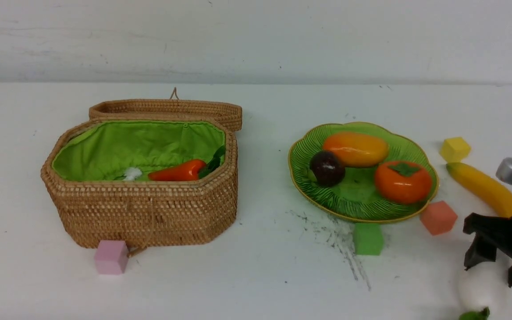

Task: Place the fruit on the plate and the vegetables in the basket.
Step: Take a daikon with your right arm and place it on the basket on the left, then use the right arm to grab a banana and put it into the right plate

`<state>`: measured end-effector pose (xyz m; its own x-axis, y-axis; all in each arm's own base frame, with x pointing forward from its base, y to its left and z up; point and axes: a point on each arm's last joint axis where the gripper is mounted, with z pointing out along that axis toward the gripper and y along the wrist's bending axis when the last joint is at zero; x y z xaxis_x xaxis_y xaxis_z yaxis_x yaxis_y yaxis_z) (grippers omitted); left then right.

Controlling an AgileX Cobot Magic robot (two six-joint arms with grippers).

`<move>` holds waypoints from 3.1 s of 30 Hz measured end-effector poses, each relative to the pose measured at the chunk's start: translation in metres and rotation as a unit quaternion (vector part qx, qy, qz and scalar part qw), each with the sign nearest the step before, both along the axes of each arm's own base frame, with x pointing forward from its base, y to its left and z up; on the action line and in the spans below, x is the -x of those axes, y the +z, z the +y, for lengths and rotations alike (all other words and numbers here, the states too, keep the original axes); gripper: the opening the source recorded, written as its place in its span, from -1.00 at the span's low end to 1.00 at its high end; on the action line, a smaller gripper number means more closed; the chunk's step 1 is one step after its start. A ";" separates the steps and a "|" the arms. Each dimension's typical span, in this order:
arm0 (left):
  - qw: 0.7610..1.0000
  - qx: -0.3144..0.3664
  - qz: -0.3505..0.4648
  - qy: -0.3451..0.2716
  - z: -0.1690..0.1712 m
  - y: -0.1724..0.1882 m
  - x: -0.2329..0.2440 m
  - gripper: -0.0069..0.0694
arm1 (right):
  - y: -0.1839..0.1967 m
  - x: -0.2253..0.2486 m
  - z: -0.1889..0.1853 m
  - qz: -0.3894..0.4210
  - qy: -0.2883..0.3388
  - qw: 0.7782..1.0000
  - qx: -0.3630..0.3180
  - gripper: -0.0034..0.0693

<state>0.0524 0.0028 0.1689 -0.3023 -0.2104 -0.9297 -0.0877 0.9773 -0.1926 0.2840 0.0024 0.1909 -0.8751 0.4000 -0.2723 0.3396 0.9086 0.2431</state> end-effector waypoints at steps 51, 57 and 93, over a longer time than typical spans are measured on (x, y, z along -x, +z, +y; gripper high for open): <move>1.000 0.000 0.000 0.000 0.000 0.000 0.000 -0.19 | 0.094 -0.119 0.354 -0.465 0.558 0.680 -0.096 0.67; 1.000 0.000 0.000 0.000 0.000 0.000 0.000 -0.19 | 0.099 -0.115 0.352 -0.455 0.566 0.680 -0.099 0.95; 1.000 0.000 0.000 0.000 0.000 0.000 0.000 -0.19 | 0.083 -0.103 -0.080 -0.032 0.118 0.987 0.104 0.72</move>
